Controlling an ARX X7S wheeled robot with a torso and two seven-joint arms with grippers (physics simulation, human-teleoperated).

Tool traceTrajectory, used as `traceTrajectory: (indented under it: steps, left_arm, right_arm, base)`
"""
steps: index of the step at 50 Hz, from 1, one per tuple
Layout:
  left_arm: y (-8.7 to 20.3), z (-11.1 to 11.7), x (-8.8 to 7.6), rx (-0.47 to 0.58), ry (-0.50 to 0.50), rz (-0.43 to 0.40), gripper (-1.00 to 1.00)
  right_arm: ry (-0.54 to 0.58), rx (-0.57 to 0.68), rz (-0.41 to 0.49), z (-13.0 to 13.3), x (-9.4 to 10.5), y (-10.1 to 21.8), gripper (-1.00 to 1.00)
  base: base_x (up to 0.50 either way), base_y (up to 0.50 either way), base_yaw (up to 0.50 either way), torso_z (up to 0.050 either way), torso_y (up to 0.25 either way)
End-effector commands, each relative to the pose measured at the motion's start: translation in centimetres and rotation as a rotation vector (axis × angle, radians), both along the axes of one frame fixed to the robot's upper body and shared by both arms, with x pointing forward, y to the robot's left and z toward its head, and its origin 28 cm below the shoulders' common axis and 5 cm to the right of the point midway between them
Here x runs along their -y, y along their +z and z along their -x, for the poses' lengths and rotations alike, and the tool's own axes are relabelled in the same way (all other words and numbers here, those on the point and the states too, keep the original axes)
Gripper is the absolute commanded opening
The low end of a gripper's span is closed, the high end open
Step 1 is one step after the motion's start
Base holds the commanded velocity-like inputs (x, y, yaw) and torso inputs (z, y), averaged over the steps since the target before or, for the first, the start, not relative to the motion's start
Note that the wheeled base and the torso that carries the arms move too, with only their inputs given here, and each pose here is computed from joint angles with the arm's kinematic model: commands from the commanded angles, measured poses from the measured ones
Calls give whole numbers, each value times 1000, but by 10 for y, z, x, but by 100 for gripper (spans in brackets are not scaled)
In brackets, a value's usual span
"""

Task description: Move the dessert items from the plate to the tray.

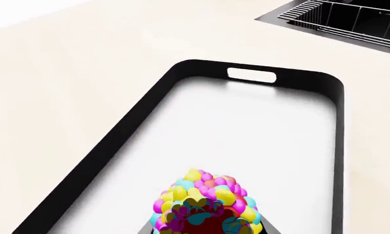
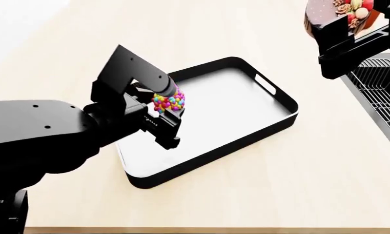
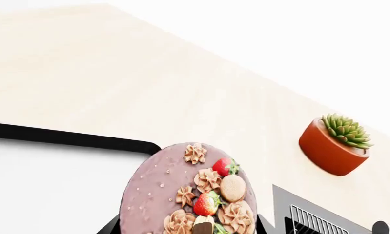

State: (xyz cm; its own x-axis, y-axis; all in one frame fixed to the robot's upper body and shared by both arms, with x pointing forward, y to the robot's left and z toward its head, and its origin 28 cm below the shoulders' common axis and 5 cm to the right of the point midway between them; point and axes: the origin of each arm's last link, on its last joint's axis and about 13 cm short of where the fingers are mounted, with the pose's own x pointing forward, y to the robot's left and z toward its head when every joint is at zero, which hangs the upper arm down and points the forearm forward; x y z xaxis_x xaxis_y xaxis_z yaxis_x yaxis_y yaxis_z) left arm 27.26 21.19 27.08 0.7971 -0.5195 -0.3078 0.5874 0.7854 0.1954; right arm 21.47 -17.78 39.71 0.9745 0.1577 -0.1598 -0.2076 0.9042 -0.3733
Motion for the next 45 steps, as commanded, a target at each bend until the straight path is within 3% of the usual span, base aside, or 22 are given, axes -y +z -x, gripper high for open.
traceTrajectory:
  steps: [1, 25, 26, 40, 45]
  left_arm:
    - [-1, -1, 1, -4, -14, -10, -100]
    - [-8, -5, 3, -16, -32, -52, -100]
    - [-7, -6, 3, -5, -22, -48, 100]
    - [0, -6, 2, 16, -26, -24, 100]
    - [14, -7, 1, 38, -17, 19, 100]
  right_arm:
    - [-13, 40, 10, 1, 2, 4, -100]
    - [-17, 40, 12, 1, 2, 4, -100]
    - [-16, 40, 12, 1, 2, 4, -100]
    - [-14, 42, 17, 3, 2, 6, -100]
    - [-15, 43, 16, 3, 2, 6, -100]
  base:
    - [0, 0, 0, 0, 0]
    - [0, 0, 0, 0, 1]
    - [0, 0, 0, 0, 0]
    - [0, 0, 0, 0, 1]
    - [0, 0, 0, 0, 0]
